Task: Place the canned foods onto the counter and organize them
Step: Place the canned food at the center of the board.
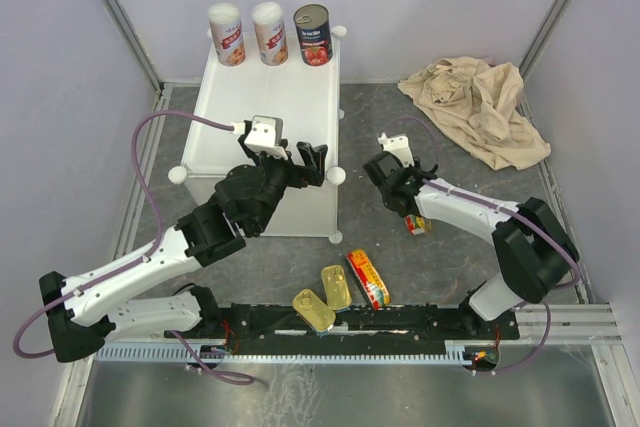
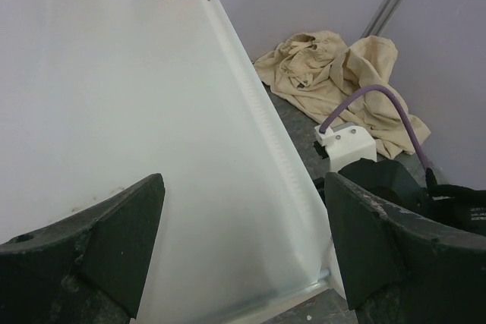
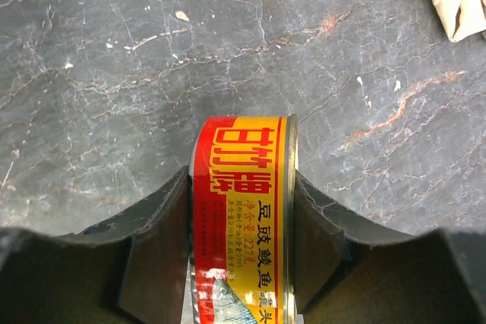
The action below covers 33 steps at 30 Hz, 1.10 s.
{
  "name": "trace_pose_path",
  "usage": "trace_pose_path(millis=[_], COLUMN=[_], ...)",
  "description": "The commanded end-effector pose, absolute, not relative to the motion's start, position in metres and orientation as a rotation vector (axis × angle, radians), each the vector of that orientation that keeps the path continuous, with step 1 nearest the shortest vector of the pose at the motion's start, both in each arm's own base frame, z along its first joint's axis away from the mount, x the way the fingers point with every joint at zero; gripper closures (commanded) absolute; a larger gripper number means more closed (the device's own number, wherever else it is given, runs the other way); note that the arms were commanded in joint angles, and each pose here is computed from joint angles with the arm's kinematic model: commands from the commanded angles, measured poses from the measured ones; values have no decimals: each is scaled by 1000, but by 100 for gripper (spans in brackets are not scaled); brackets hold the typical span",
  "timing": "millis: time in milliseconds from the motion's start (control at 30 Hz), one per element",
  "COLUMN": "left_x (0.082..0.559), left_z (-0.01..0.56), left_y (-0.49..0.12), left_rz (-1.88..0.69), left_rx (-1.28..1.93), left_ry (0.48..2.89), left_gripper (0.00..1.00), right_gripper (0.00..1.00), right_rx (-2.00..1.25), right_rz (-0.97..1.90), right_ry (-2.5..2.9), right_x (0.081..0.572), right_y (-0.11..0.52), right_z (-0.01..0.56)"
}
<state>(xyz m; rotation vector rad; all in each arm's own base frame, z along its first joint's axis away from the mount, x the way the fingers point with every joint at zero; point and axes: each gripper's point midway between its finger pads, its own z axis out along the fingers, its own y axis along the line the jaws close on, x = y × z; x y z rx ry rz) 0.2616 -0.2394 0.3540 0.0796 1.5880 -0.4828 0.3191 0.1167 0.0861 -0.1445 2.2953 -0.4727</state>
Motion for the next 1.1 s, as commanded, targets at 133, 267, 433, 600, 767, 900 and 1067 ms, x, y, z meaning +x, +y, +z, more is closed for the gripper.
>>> trace_pose_path(millis=[133, 267, 433, 600, 767, 900, 1067], left_x=[257, 257, 257, 257, 258, 258, 258], left_z=[377, 378, 377, 379, 381, 379, 381], left_y=[-237, -237, -238, -238, -238, -238, -240], left_rz=[-547, -548, -551, -552, -547, -539, -543], left_rx=[38, 40, 40, 40, 34, 34, 36], left_ry=[1533, 1532, 1535, 1537, 1536, 1543, 1544], left_gripper=[9, 9, 9, 9, 9, 9, 9], right_gripper=[68, 68, 68, 67, 35, 15, 13], right_rx=[-68, -72, -78, -81, -94, -99, -96], right_rz=[-623, -664, -679, -675, -623, -598, -575], right_ry=[2197, 2211, 2224, 2238, 2269, 2285, 2297], right_x=[350, 351, 350, 351, 351, 351, 350], right_y=[111, 109, 108, 108, 112, 115, 118], right_z=[105, 97, 90, 84, 76, 73, 70])
